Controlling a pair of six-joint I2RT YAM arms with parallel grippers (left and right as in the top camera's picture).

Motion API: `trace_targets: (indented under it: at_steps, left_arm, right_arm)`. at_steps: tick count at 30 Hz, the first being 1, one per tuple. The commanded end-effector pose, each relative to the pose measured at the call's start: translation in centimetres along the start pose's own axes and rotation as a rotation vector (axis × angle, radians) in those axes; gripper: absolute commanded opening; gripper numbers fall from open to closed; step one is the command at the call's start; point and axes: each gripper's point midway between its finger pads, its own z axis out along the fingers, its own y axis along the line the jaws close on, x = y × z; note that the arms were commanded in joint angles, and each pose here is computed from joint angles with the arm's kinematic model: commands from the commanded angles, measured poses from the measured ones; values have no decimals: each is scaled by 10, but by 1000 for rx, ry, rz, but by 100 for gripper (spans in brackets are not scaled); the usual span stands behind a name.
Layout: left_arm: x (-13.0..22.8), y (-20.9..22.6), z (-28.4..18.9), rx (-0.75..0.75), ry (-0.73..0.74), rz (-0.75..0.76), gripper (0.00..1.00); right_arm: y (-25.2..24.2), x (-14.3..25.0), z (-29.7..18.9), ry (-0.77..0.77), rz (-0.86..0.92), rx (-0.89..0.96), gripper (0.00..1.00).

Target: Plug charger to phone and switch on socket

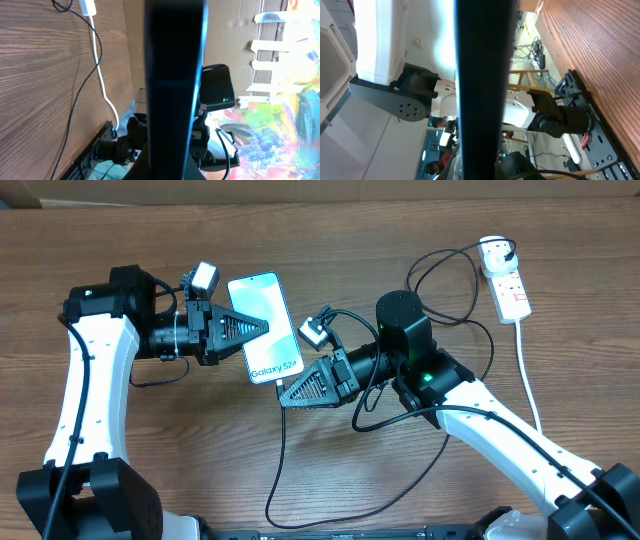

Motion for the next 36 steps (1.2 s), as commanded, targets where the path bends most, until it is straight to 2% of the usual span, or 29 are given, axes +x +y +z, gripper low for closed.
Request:
trace_targets:
  at_steps: [1,36]
  left_arm:
    - [0,-14,1,56,-8,24,4]
    - [1,-13,2,50,-2,27,4]
  right_arm:
    - [0,0,1,-3,-5,1,4]
    - [-4,-12,-8,-62,11,19,4]
